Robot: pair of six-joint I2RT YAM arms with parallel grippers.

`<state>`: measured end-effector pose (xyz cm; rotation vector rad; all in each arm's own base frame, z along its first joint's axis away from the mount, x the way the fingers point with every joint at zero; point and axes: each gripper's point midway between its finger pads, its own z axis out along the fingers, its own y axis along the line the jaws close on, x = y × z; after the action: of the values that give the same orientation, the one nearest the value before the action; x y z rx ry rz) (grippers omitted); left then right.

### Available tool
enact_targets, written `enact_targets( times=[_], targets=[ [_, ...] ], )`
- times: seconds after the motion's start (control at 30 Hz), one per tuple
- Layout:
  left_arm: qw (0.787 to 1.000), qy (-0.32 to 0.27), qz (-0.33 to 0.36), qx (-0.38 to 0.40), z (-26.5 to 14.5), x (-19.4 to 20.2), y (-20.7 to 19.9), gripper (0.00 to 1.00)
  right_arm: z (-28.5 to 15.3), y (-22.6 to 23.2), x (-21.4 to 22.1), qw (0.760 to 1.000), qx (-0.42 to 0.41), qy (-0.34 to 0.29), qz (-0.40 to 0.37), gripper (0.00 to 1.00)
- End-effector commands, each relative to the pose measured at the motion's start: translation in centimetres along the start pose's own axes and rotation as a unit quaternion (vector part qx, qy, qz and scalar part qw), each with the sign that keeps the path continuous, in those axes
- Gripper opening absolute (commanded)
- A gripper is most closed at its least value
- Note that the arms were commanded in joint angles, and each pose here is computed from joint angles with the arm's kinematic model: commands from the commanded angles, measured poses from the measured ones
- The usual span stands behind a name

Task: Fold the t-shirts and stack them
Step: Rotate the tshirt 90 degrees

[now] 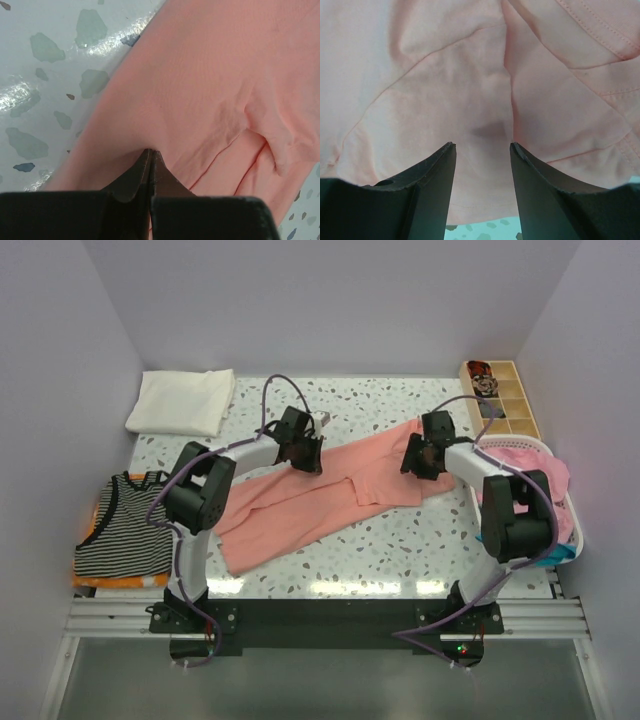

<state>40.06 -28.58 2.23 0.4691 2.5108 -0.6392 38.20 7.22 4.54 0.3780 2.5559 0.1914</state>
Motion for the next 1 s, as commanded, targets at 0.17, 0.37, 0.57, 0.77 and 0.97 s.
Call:
enact_targets(
  times=[0.17, 0.37, 0.57, 0.77, 0.97],
  targets=[
    [0.998, 0.039, -0.032, -0.027, -1.7, 5.0, 1.3, 0.0, 4.6, 1.9, -1.7, 0.999, 0.019, 0.04, 0.006, 0.52],
    [0.995, 0.053, -0.082, -0.034, -4.4, 9.6, 0.9, 0.0, 8.4, 7.3, -5.6, 0.998, -0.03, 0.051, -0.01, 0.52],
    [0.993, 0.048, -0.108, 0.016, -6.0, 11.0, -3.3, 0.0, 11.8, 16.7, -8.0, 0.984, -0.156, 0.059, -0.063, 0.53],
    [0.995, 0.023, -0.077, 0.065, -6.8, 8.0, -8.3, 0.0, 9.9, 23.2, -12.8, 0.957, -0.282, -0.003, -0.071, 0.54],
    [0.995, -0.087, -0.037, -0.022, -9.7, -1.4, -5.1, 0.02, -1.6, 22.8, -16.6, 0.932, -0.307, -0.156, -0.116, 0.55]
  ],
)
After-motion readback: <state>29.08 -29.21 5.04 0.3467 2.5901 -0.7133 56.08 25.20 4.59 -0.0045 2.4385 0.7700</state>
